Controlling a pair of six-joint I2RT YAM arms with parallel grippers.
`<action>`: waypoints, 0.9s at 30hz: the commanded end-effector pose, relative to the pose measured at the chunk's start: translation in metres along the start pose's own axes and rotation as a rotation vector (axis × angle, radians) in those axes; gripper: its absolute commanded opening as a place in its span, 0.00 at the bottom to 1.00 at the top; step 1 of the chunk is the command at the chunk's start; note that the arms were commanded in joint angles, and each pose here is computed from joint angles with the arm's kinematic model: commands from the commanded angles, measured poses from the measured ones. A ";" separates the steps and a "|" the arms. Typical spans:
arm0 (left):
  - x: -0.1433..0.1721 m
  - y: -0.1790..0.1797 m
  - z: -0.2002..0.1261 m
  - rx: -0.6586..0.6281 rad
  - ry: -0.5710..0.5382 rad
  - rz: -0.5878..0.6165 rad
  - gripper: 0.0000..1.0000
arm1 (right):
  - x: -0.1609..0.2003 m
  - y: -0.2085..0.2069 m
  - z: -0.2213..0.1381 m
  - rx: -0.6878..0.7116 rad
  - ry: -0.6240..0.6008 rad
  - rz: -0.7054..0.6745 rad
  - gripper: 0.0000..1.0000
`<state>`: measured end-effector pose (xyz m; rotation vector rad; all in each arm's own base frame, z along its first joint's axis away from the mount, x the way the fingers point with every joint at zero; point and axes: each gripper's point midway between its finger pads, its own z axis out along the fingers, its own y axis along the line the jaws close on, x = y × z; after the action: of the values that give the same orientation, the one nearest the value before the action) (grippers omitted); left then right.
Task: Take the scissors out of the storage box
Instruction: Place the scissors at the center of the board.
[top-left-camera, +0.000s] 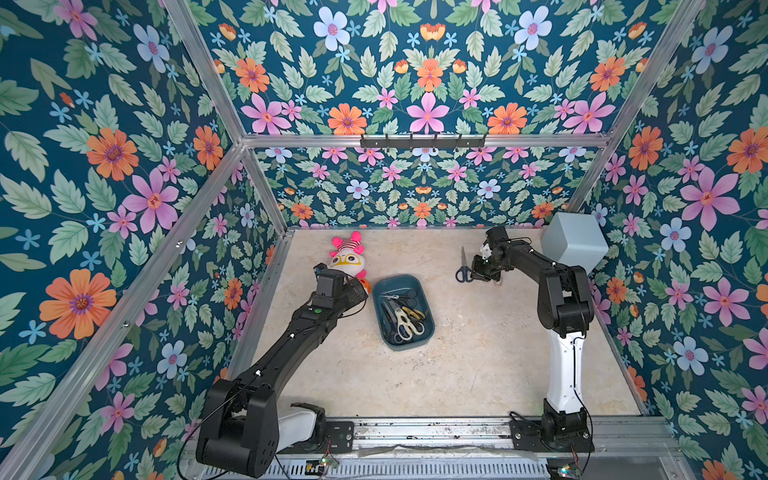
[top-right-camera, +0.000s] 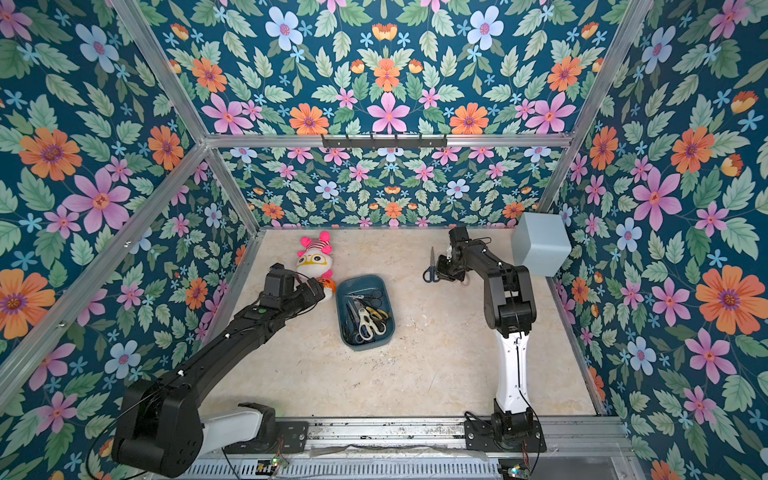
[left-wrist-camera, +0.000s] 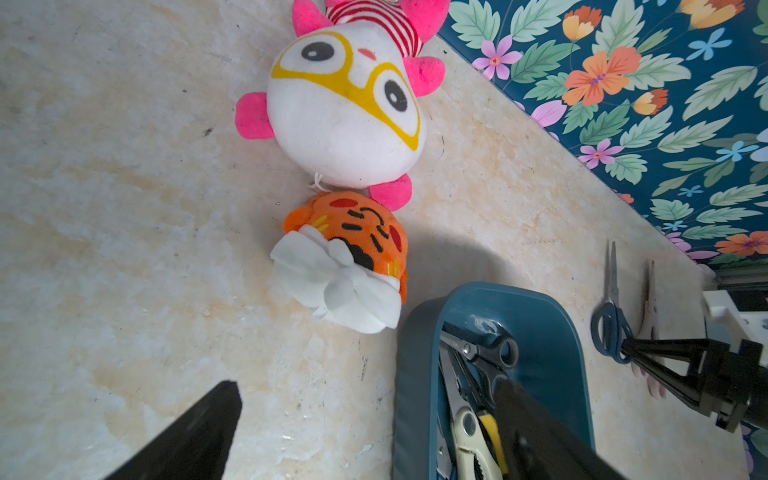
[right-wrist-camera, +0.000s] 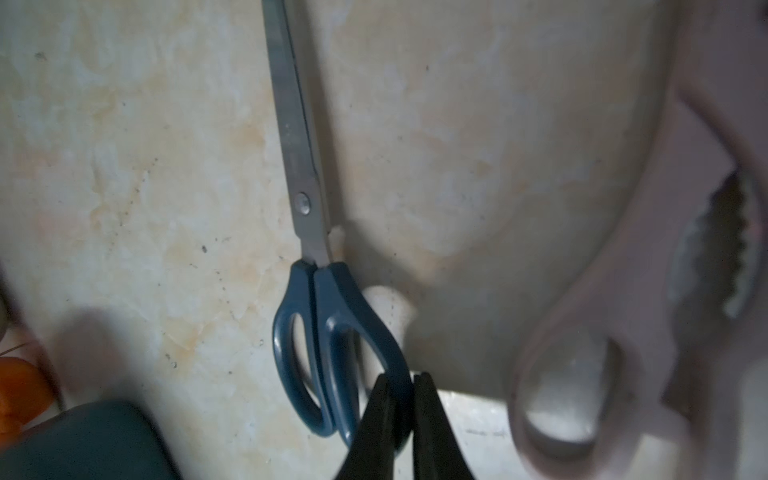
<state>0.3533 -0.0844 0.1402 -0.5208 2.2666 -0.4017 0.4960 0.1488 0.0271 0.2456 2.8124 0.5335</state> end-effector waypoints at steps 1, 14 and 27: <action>-0.002 0.002 0.000 -0.009 -0.009 0.007 0.99 | 0.000 -0.011 0.001 0.058 0.004 -0.014 0.07; -0.003 0.000 0.002 -0.007 -0.009 0.008 0.99 | -0.031 0.012 -0.047 0.055 -0.105 -0.062 0.35; -0.002 -0.004 0.006 0.011 0.005 0.008 0.99 | 0.041 0.114 -0.094 -0.064 -0.099 -0.308 0.35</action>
<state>0.3554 -0.0863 0.1334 -0.5208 2.2881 -0.4001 0.4624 0.2147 0.1421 -0.0868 2.6491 0.4991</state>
